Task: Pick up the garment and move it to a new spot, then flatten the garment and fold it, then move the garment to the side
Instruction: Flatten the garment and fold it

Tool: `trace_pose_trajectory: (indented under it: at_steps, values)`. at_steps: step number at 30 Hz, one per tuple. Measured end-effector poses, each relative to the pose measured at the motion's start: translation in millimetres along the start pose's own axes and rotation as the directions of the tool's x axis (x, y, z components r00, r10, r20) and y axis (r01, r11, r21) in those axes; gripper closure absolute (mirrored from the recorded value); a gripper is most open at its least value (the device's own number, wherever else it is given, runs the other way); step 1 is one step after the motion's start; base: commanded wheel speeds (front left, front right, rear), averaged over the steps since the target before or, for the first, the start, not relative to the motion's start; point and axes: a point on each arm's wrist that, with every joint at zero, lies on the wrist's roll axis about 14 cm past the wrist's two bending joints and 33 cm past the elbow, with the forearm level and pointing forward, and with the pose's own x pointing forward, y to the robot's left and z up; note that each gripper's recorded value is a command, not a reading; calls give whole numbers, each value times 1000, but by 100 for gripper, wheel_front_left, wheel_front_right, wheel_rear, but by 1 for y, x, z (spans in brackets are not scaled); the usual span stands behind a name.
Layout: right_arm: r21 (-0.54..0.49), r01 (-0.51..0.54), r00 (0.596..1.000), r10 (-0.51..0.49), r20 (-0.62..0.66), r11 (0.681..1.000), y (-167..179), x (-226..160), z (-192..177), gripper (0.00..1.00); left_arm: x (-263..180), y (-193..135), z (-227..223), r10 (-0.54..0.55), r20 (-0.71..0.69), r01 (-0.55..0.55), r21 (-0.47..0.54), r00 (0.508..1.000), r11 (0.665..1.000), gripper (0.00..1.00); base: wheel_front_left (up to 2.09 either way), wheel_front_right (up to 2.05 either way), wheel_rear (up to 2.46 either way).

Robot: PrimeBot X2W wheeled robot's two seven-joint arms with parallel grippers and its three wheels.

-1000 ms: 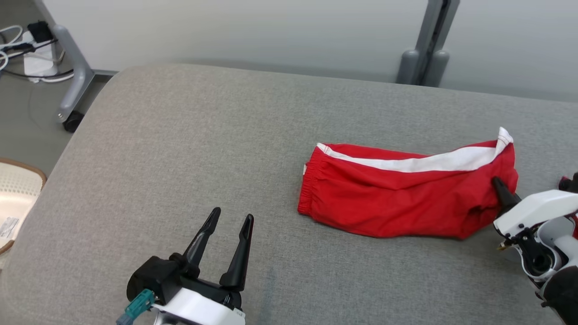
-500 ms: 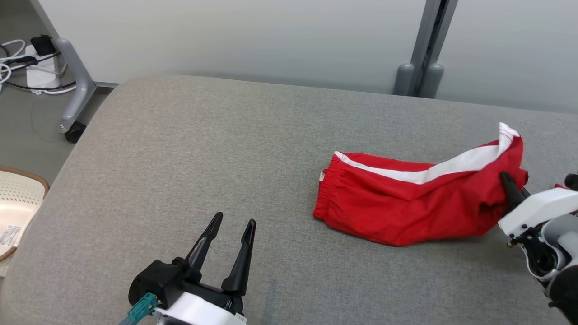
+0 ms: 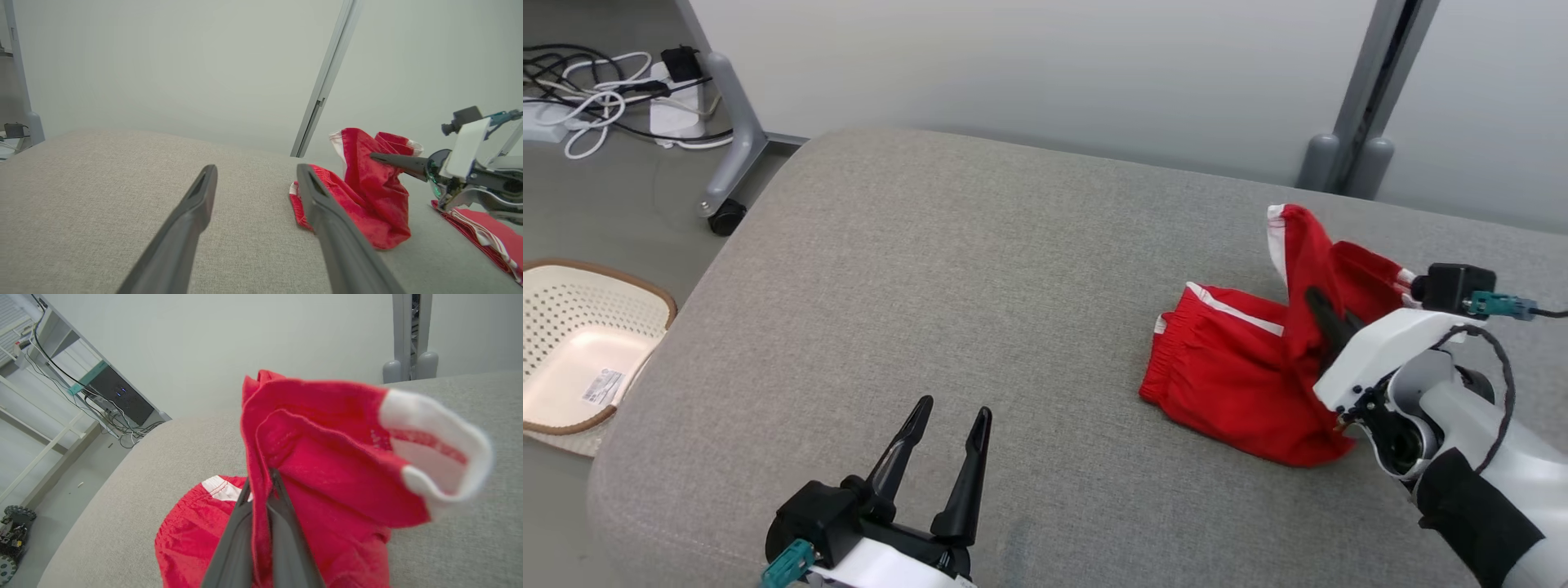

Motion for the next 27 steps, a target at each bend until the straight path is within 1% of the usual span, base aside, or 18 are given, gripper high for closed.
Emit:
trace_pose_trajectory:
  at_steps: [6,11,12,14,15,16,17,18,19,20,24,27]
  values:
    - [-89,-65,983,48,-177,994,29,18,-39,100,-9,16,1,60,1,-60,0,998,998,0,0,0,0]
    - [-127,-99,960,62,-272,987,43,25,-61,100,-14,23,0,88,-4,-88,1,996,996,0,0,0,0]
    - [-128,-104,957,64,-283,986,45,26,-64,96,-14,24,-1,91,-6,-91,1,996,996,0,0,0,0]
    - [-125,-114,950,71,-305,986,51,27,-70,80,-14,25,-2,96,-9,-96,-1,995,995,0,0,0,0]
    - [-125,-119,947,75,-312,985,53,27,-73,75,-14,25,-2,97,-10,-97,-2,995,995,0,0,0,0]
    - [-123,-124,945,79,-316,985,56,28,-74,66,-14,25,-3,98,-12,-98,-2,995,995,0,0,0,0]
    - [-122,-128,943,83,-322,984,58,28,-76,60,-13,25,-3,97,-13,-97,-2,995,995,0,0,0,0]
    - [-123,-133,939,85,-332,984,59,27,-79,42,-13,25,-3,95,-13,-95,-3,995,995,0,0,0,0]
    - [-122,-136,938,88,-335,983,61,26,-80,2,-12,24,-4,93,-15,-93,-3,996,996,0,0,0,0]
    - [-120,-137,938,90,-335,983,62,26,-81,0,-11,24,-5,91,-18,-91,-3,996,996,0,0,0,0]
    - [-116,-144,939,99,-330,983,66,22,-81,0,-8,20,-6,76,-21,-76,-4,997,997,0,0,0,0]
    - [-106,-156,944,117,-307,982,71,19,-74,0,-5,16,-6,61,-22,-61,-6,998,998,0,0,0,0]
